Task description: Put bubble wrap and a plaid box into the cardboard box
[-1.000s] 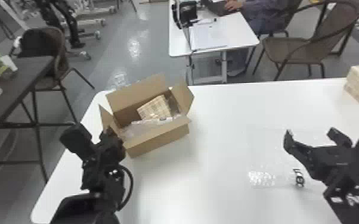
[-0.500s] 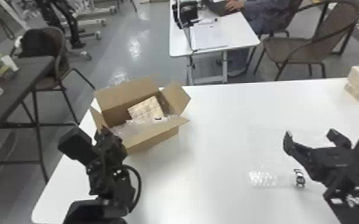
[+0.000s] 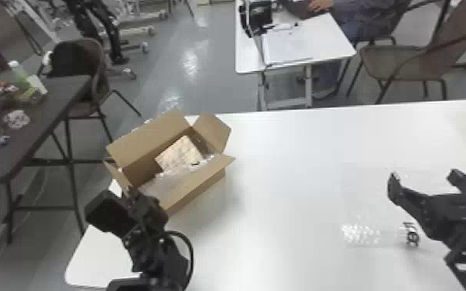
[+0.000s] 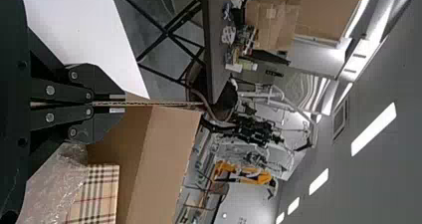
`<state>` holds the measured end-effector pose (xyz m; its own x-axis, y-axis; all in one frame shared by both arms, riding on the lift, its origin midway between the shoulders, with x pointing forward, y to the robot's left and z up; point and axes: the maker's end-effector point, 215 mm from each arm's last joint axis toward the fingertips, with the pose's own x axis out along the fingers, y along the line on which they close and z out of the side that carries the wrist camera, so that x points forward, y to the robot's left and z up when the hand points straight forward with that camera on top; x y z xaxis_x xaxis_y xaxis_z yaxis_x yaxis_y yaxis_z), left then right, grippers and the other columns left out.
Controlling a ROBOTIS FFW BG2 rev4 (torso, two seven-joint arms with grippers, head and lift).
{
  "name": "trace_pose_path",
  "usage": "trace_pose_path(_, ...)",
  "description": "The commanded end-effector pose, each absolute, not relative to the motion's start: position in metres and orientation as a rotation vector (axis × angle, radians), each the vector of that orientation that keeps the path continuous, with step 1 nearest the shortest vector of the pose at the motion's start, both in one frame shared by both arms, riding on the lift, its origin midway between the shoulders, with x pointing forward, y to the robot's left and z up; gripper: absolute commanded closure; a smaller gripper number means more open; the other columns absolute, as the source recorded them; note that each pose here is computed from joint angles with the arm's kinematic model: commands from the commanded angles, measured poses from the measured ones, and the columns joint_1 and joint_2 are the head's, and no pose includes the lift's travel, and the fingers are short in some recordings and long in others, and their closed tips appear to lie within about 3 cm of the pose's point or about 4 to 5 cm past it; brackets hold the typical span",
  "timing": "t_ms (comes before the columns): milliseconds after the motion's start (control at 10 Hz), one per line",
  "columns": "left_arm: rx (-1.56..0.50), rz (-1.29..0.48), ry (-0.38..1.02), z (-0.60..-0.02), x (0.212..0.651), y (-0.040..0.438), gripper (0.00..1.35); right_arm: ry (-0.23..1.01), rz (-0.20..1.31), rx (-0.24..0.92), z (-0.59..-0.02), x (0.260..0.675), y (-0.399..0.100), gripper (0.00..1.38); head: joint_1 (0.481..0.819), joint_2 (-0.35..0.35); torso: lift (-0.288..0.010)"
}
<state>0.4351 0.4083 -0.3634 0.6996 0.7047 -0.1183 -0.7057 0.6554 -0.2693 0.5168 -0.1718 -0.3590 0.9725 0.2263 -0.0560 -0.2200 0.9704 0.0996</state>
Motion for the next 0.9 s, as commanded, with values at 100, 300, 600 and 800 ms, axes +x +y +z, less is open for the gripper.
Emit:
trace_pose_path(100,-0.333,0.860,-0.015,-0.376,0.417,0.411,1.19,0.074,0.232,0.092,-0.361,0.516,-0.171,0.14,0.695,0.277,-0.110)
trace_pose_path(300,-0.328,0.864,-0.026,-0.374,0.414,0.413,0.70,0.084,0.250,0.093,-0.364,0.516,-0.164,0.14,0.695,0.286,-0.110)
trace_pose_path(600,-0.310,0.837,-0.051,-0.366,0.418,0.410,0.02,0.086,0.253,0.092,-0.366,0.516,-0.163,0.14,0.695,0.286,-0.110)
trace_pose_path(800,-0.261,0.849,-0.094,-0.354,0.412,0.417,0.00,0.086,0.253,0.095,-0.365,0.516,-0.163,0.14,0.695,0.289,-0.110)
